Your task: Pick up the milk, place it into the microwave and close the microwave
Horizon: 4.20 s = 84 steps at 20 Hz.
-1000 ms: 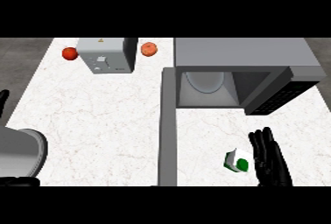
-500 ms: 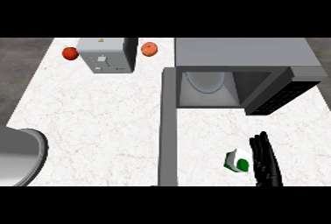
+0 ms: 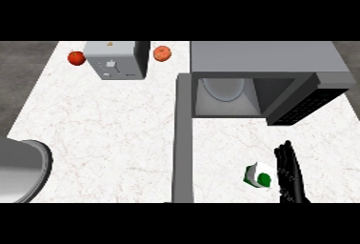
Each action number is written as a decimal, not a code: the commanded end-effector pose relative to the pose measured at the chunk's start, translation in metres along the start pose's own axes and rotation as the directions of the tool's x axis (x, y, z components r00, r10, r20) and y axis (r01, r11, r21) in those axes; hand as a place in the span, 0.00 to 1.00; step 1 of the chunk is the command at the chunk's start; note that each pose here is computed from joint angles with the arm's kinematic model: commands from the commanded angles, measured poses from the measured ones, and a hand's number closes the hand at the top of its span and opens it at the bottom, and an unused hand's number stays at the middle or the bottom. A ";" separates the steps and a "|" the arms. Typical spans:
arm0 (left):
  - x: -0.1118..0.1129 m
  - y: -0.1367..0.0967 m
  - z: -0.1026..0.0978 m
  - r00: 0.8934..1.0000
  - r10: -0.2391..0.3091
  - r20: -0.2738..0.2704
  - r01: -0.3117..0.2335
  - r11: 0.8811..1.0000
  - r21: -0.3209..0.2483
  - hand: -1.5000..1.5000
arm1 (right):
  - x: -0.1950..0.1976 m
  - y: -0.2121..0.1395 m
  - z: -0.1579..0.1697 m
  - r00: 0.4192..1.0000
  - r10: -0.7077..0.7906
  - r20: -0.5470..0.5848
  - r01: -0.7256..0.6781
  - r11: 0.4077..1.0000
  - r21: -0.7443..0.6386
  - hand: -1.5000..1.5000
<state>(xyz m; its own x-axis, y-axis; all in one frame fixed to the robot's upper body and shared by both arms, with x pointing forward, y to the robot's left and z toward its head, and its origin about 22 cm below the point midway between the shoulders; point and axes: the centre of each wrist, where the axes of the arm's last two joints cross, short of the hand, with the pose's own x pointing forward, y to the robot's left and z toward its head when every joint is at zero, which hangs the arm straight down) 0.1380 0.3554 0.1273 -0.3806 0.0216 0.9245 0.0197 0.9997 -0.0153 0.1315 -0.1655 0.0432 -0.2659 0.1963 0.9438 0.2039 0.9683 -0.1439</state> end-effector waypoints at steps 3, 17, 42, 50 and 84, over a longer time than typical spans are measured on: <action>0.005 0.022 0.010 1.000 -0.008 -0.007 0.008 1.000 -0.010 0.00 | -0.038 -0.009 0.008 0.998 0.023 -0.052 -0.026 0.999 -0.047 0.00; 0.024 0.017 0.009 1.000 0.006 0.004 -0.006 1.000 -0.020 0.00 | -0.119 -0.053 0.026 0.993 0.047 -0.112 -0.056 0.995 -0.079 0.00; 0.023 0.029 0.034 1.000 -0.009 -0.011 0.009 1.000 -0.009 0.00 | -0.224 -0.060 0.005 0.993 0.062 -0.098 -0.066 0.997 -0.033 1.00; 0.025 0.021 0.030 1.000 -0.002 -0.009 0.001 1.000 -0.006 0.00 | -0.228 -0.042 -0.004 0.990 0.129 0.048 -0.130 0.992 0.008 1.00; -0.005 0.061 0.028 1.000 0.005 -0.025 -0.005 1.000 -0.003 0.00 | -0.102 0.043 -0.173 0.987 0.007 0.162 -0.035 0.985 0.168 1.00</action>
<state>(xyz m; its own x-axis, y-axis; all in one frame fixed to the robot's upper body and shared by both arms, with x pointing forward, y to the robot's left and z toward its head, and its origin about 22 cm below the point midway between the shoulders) 0.1042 0.4014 0.1245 -0.3721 0.0234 0.9279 0.0384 0.9992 -0.0098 0.3100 -0.1885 -0.0255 -0.4125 0.1811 0.8928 0.0194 0.9816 -0.1901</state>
